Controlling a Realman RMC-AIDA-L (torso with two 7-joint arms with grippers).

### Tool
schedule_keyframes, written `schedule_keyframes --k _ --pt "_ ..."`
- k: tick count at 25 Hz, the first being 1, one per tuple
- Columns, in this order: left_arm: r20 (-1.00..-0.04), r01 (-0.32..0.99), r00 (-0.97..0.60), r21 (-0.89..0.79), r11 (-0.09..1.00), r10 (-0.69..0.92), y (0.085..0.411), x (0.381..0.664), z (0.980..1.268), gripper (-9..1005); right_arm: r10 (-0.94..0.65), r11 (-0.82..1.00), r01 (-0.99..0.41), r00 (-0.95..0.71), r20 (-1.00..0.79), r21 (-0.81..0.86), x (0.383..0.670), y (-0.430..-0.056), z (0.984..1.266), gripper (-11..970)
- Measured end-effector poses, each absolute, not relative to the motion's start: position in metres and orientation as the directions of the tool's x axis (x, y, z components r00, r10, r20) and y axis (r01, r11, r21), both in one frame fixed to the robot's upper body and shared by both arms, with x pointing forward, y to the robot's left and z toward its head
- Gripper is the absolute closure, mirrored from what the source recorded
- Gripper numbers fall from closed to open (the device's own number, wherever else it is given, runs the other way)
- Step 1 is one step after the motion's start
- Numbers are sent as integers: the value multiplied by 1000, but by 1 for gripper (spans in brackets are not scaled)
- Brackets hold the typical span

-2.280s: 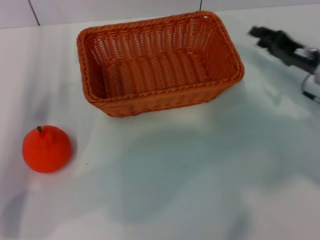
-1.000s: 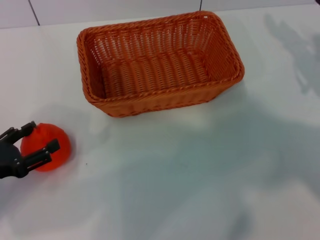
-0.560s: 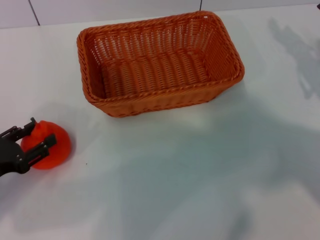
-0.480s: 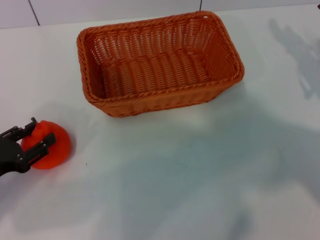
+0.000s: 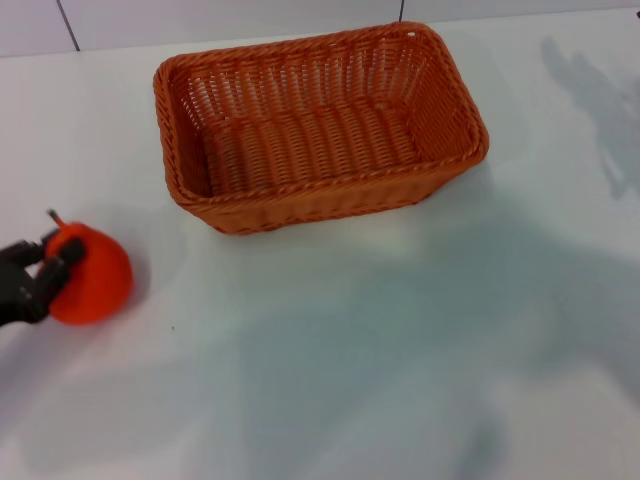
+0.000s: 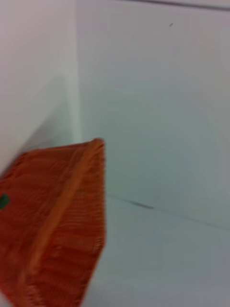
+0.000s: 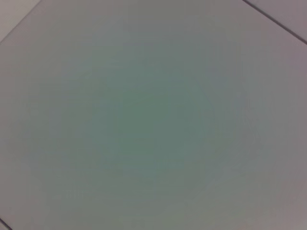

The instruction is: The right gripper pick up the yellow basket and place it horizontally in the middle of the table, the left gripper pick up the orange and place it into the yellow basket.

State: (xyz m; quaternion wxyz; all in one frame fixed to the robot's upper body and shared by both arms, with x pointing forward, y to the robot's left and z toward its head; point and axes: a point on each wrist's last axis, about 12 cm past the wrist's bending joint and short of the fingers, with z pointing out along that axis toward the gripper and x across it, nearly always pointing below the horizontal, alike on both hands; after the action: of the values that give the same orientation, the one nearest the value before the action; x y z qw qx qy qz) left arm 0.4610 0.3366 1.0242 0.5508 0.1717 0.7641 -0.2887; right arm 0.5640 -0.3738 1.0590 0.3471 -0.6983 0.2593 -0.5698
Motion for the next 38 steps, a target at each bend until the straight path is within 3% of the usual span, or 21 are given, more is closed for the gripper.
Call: schedule_keyframes --k 10,14,21,26,38 --pt "-922 503 -99 -370 781 -374 342 474 1049 831 -759 -624 32 213 615 -781 562 -376 1058 450" --pt "-887 559 -94 -423 713 -453 311 505 1058 860 -767 -611 52 212 606 -790 557 -373 1058 450" --pt "-880 626 -166 -443 642 -446 244 559 1071 871 -776 -598 68 200 598 -798 549 -373 1055 451" --pt "-890 642 -238 -445 624 -390 213 579 1073 702 -777 -600 61 193 599 -798 543 -375 1051 451" --pt "-880 632 -228 -460 624 -417 211 582 1075 461 -774 -607 54 185 606 -793 536 -377 1047 452"
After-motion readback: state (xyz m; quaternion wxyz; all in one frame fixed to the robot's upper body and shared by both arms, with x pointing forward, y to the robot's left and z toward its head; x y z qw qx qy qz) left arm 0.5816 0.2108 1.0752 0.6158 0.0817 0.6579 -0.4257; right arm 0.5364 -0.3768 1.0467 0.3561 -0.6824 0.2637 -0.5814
